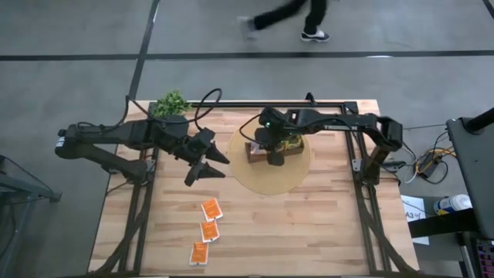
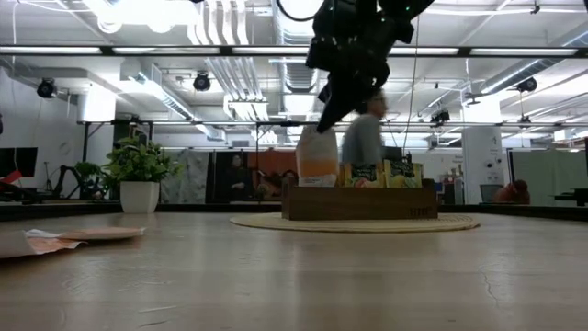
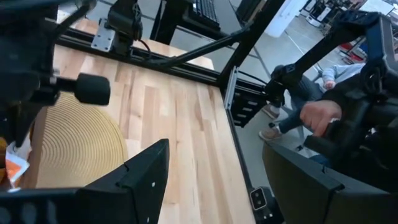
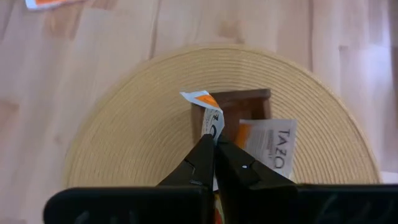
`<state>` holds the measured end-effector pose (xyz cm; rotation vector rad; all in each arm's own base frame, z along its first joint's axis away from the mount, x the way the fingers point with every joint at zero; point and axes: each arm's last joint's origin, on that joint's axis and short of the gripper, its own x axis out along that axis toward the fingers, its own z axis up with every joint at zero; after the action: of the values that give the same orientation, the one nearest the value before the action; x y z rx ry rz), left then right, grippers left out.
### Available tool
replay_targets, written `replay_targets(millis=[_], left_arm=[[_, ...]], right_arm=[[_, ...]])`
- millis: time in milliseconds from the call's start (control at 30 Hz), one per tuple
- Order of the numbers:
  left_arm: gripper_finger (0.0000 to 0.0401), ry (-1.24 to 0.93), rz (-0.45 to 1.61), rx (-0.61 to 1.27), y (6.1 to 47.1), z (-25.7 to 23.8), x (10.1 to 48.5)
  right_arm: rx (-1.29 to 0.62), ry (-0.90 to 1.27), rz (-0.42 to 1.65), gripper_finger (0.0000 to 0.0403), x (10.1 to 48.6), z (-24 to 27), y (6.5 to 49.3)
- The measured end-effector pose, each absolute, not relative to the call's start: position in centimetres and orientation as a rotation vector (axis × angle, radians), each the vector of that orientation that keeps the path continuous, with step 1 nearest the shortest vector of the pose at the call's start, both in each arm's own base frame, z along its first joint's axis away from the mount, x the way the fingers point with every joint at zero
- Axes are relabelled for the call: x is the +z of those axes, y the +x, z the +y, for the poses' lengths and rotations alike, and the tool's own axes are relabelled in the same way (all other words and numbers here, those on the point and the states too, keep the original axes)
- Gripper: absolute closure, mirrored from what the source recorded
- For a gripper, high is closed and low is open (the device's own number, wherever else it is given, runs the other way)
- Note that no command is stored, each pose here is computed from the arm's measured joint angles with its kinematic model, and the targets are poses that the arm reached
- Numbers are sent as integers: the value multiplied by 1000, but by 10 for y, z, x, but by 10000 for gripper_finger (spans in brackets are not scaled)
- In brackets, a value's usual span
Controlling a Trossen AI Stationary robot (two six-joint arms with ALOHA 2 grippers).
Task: Pick & Place Tea
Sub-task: Put the white tea bag into the left section of the wooden organizer
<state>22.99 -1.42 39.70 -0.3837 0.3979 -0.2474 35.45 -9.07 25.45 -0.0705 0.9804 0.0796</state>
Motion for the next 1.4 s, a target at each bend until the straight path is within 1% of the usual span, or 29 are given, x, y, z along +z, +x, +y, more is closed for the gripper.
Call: replay_targets(millis=[300, 633, 1100, 1400], left_arm=[[149, -392, 402, -247, 229, -14, 397], [149, -392, 408, -246, 228, -14, 396], [149, -392, 408, -246, 228, -14, 396], [149, -392, 408, -246, 229, -14, 396]], right_arm=[[77, -90, 979, 395, 245, -101, 363], [32, -71, 977, 395, 244, -121, 358], [62, -56, 974, 395, 240, -122, 356], [47, -39, 958, 395, 235, -122, 357]])
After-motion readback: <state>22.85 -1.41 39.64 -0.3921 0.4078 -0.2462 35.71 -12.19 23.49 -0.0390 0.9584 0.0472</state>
